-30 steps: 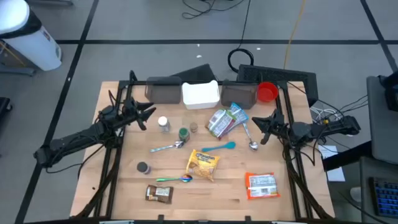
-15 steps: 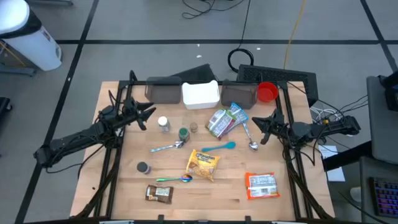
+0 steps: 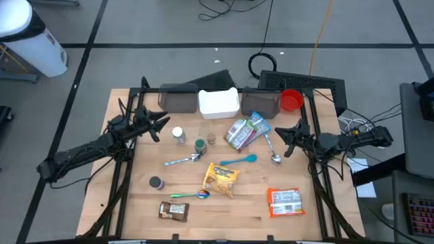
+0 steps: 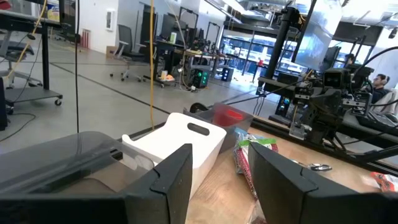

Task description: Pick & Place Food Item

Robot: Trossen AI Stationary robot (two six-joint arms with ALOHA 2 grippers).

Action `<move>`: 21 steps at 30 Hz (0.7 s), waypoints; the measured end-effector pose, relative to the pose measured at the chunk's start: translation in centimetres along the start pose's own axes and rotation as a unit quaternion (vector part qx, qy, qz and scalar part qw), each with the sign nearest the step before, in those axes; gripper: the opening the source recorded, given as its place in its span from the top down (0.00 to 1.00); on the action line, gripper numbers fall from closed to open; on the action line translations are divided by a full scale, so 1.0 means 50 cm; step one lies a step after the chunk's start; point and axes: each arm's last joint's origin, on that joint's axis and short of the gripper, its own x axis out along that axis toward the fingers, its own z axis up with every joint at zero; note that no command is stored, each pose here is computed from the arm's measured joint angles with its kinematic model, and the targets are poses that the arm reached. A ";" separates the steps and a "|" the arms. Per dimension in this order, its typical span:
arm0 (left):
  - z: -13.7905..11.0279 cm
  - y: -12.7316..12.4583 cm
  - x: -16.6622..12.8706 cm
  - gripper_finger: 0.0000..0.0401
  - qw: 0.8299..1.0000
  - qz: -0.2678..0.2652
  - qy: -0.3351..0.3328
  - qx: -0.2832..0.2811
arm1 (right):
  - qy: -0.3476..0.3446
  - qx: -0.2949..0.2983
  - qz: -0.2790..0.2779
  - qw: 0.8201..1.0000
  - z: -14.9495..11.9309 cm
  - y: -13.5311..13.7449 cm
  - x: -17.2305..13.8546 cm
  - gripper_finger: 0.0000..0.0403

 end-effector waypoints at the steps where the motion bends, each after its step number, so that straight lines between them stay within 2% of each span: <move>1: 0.000 0.000 0.000 0.59 1.000 0.000 0.000 0.000 | 0.000 0.000 0.000 1.000 0.000 0.000 0.000 1.00; 13: 0.000 0.000 0.000 0.59 1.000 0.000 0.000 0.000 | -0.002 0.003 0.000 1.000 0.001 0.000 0.000 1.00; 17: 0.000 0.000 0.000 0.59 1.000 0.000 0.000 0.000 | -0.007 0.027 0.002 1.000 0.003 0.001 0.000 1.00; 21: 0.000 0.000 0.000 0.59 1.000 0.000 0.000 0.000 | -0.041 0.077 0.010 0.996 0.019 0.003 -0.001 1.00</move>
